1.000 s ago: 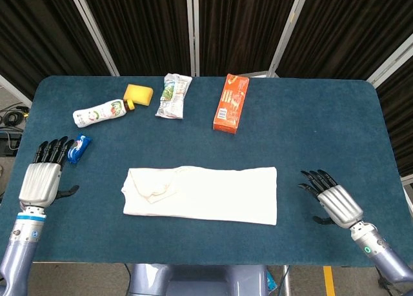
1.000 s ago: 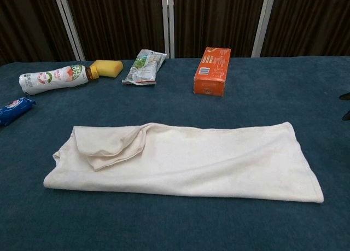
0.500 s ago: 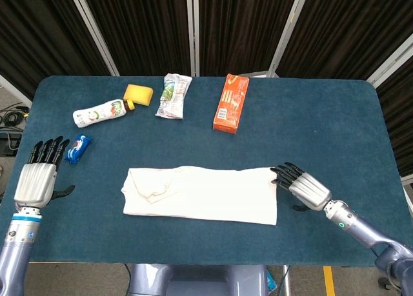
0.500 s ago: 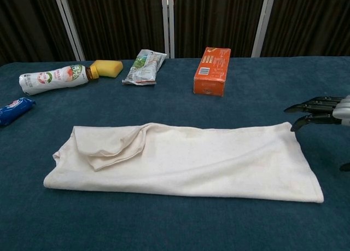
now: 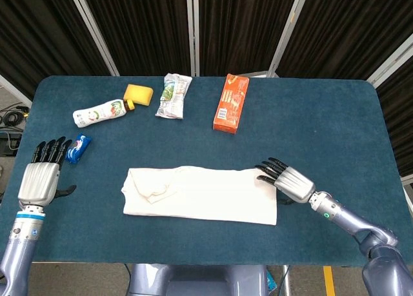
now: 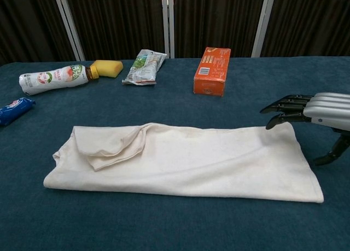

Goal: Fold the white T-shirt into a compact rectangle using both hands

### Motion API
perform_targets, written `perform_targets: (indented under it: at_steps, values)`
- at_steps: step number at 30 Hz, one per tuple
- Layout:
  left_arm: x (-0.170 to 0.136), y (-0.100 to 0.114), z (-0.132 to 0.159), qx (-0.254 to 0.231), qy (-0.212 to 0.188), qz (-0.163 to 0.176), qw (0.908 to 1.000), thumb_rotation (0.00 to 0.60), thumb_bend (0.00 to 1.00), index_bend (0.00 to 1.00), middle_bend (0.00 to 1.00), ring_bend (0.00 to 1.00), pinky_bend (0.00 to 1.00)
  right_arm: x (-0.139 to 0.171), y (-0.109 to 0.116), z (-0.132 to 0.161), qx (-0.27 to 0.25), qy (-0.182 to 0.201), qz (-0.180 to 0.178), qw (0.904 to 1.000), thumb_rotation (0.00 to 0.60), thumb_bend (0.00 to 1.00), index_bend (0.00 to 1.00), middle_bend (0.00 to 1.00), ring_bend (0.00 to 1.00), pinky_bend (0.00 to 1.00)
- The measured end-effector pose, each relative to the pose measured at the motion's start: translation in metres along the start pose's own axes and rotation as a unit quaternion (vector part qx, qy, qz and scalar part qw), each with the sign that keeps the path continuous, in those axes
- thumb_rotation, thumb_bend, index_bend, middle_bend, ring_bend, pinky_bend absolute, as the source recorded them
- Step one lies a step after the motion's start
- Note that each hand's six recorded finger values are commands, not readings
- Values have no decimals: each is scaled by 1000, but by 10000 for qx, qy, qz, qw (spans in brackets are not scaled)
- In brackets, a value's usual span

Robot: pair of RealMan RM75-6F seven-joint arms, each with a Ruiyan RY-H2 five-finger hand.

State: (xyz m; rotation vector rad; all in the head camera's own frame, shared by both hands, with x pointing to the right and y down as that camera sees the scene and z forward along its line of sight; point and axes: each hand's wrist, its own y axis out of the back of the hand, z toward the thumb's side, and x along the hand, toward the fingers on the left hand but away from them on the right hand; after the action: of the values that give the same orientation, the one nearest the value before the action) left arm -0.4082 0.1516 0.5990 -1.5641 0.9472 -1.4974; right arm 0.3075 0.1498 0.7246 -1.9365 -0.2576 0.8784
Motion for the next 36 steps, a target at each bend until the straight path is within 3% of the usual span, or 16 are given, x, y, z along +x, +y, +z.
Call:
perform_targets:
  at_steps: [16, 22, 30, 36]
  values:
    - [-1, 2, 2, -44, -48, 27, 10000, 600, 0, 0, 0, 0, 0, -27, -12, 16, 250, 275, 251, 9990, 600, 0, 233, 44, 0, 0]
    - [0, 1, 2, -55, -49, 7, 10000, 600, 0, 0, 0, 0, 0, -36, -10, 20, 158, 261, 128, 9995, 600, 5, 241, 51, 0, 0]
    - [0, 0, 2, -71, -72, -24, 9999, 600, 0, 0, 0, 0, 0, -42, 2, 21, -32, 219, -190, 9996, 600, 94, 241, 58, 0, 0]
    - [0, -1, 3, -62, -90, -44, 9999, 600, 0, 0, 0, 0, 0, -40, 4, 18, -49, 198, -228, 9995, 600, 158, 245, 62, 0, 0]
